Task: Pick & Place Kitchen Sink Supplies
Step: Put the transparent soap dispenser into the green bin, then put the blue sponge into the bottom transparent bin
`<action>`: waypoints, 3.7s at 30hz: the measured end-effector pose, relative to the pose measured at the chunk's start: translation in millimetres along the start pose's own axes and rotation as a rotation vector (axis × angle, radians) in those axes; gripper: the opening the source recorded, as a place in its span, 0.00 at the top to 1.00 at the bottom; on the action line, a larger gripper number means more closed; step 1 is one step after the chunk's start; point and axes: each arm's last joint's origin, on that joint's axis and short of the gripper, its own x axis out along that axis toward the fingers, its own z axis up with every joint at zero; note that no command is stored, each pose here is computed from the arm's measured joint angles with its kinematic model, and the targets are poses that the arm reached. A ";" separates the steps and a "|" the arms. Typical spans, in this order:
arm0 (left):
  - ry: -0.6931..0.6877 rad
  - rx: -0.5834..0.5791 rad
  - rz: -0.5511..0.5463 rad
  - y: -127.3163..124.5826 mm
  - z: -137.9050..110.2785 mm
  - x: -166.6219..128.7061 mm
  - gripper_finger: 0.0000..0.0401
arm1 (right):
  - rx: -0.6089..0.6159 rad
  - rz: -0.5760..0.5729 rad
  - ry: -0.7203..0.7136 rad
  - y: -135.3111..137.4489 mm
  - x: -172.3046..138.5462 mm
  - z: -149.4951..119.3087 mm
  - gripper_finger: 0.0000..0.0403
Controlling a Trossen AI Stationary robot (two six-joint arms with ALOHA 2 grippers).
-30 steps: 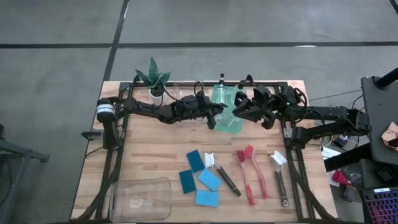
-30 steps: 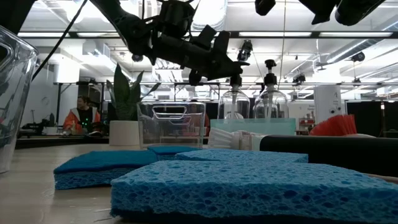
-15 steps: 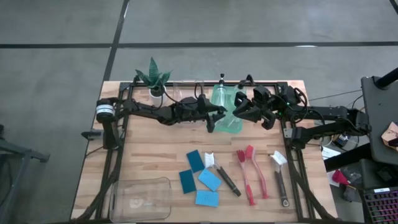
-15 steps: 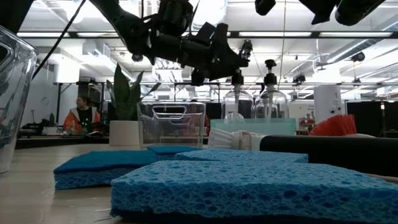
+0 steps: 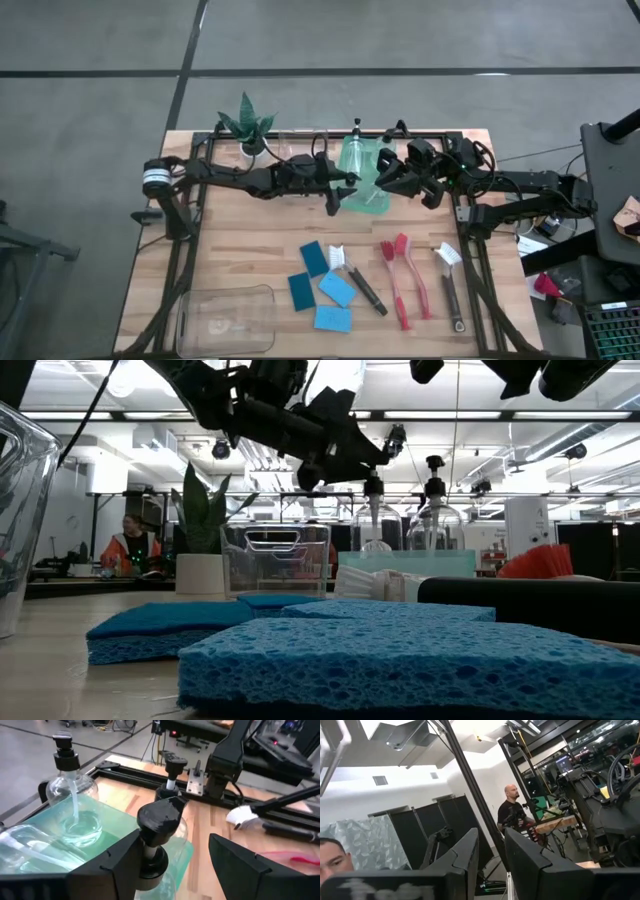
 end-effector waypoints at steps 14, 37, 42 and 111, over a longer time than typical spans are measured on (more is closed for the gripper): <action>0.067 0.103 0.066 0.2 5.6 -15.1 0.42 | -0.015 0.012 0.012 0.5 0.0 -0.3 0.73; 0.251 0.140 -0.101 -59.6 -8.9 -38.6 0.42 | -0.047 0.125 0.110 10.1 8.3 -12.2 0.84; 0.285 0.148 -0.153 -79.9 -15.3 -43.6 0.42 | -0.009 0.123 0.156 11.1 11.9 -20.1 0.86; 0.774 -0.076 0.029 -82.8 -68.3 -58.0 0.39 | 0.078 -0.746 0.699 50.3 18.9 -151.9 0.98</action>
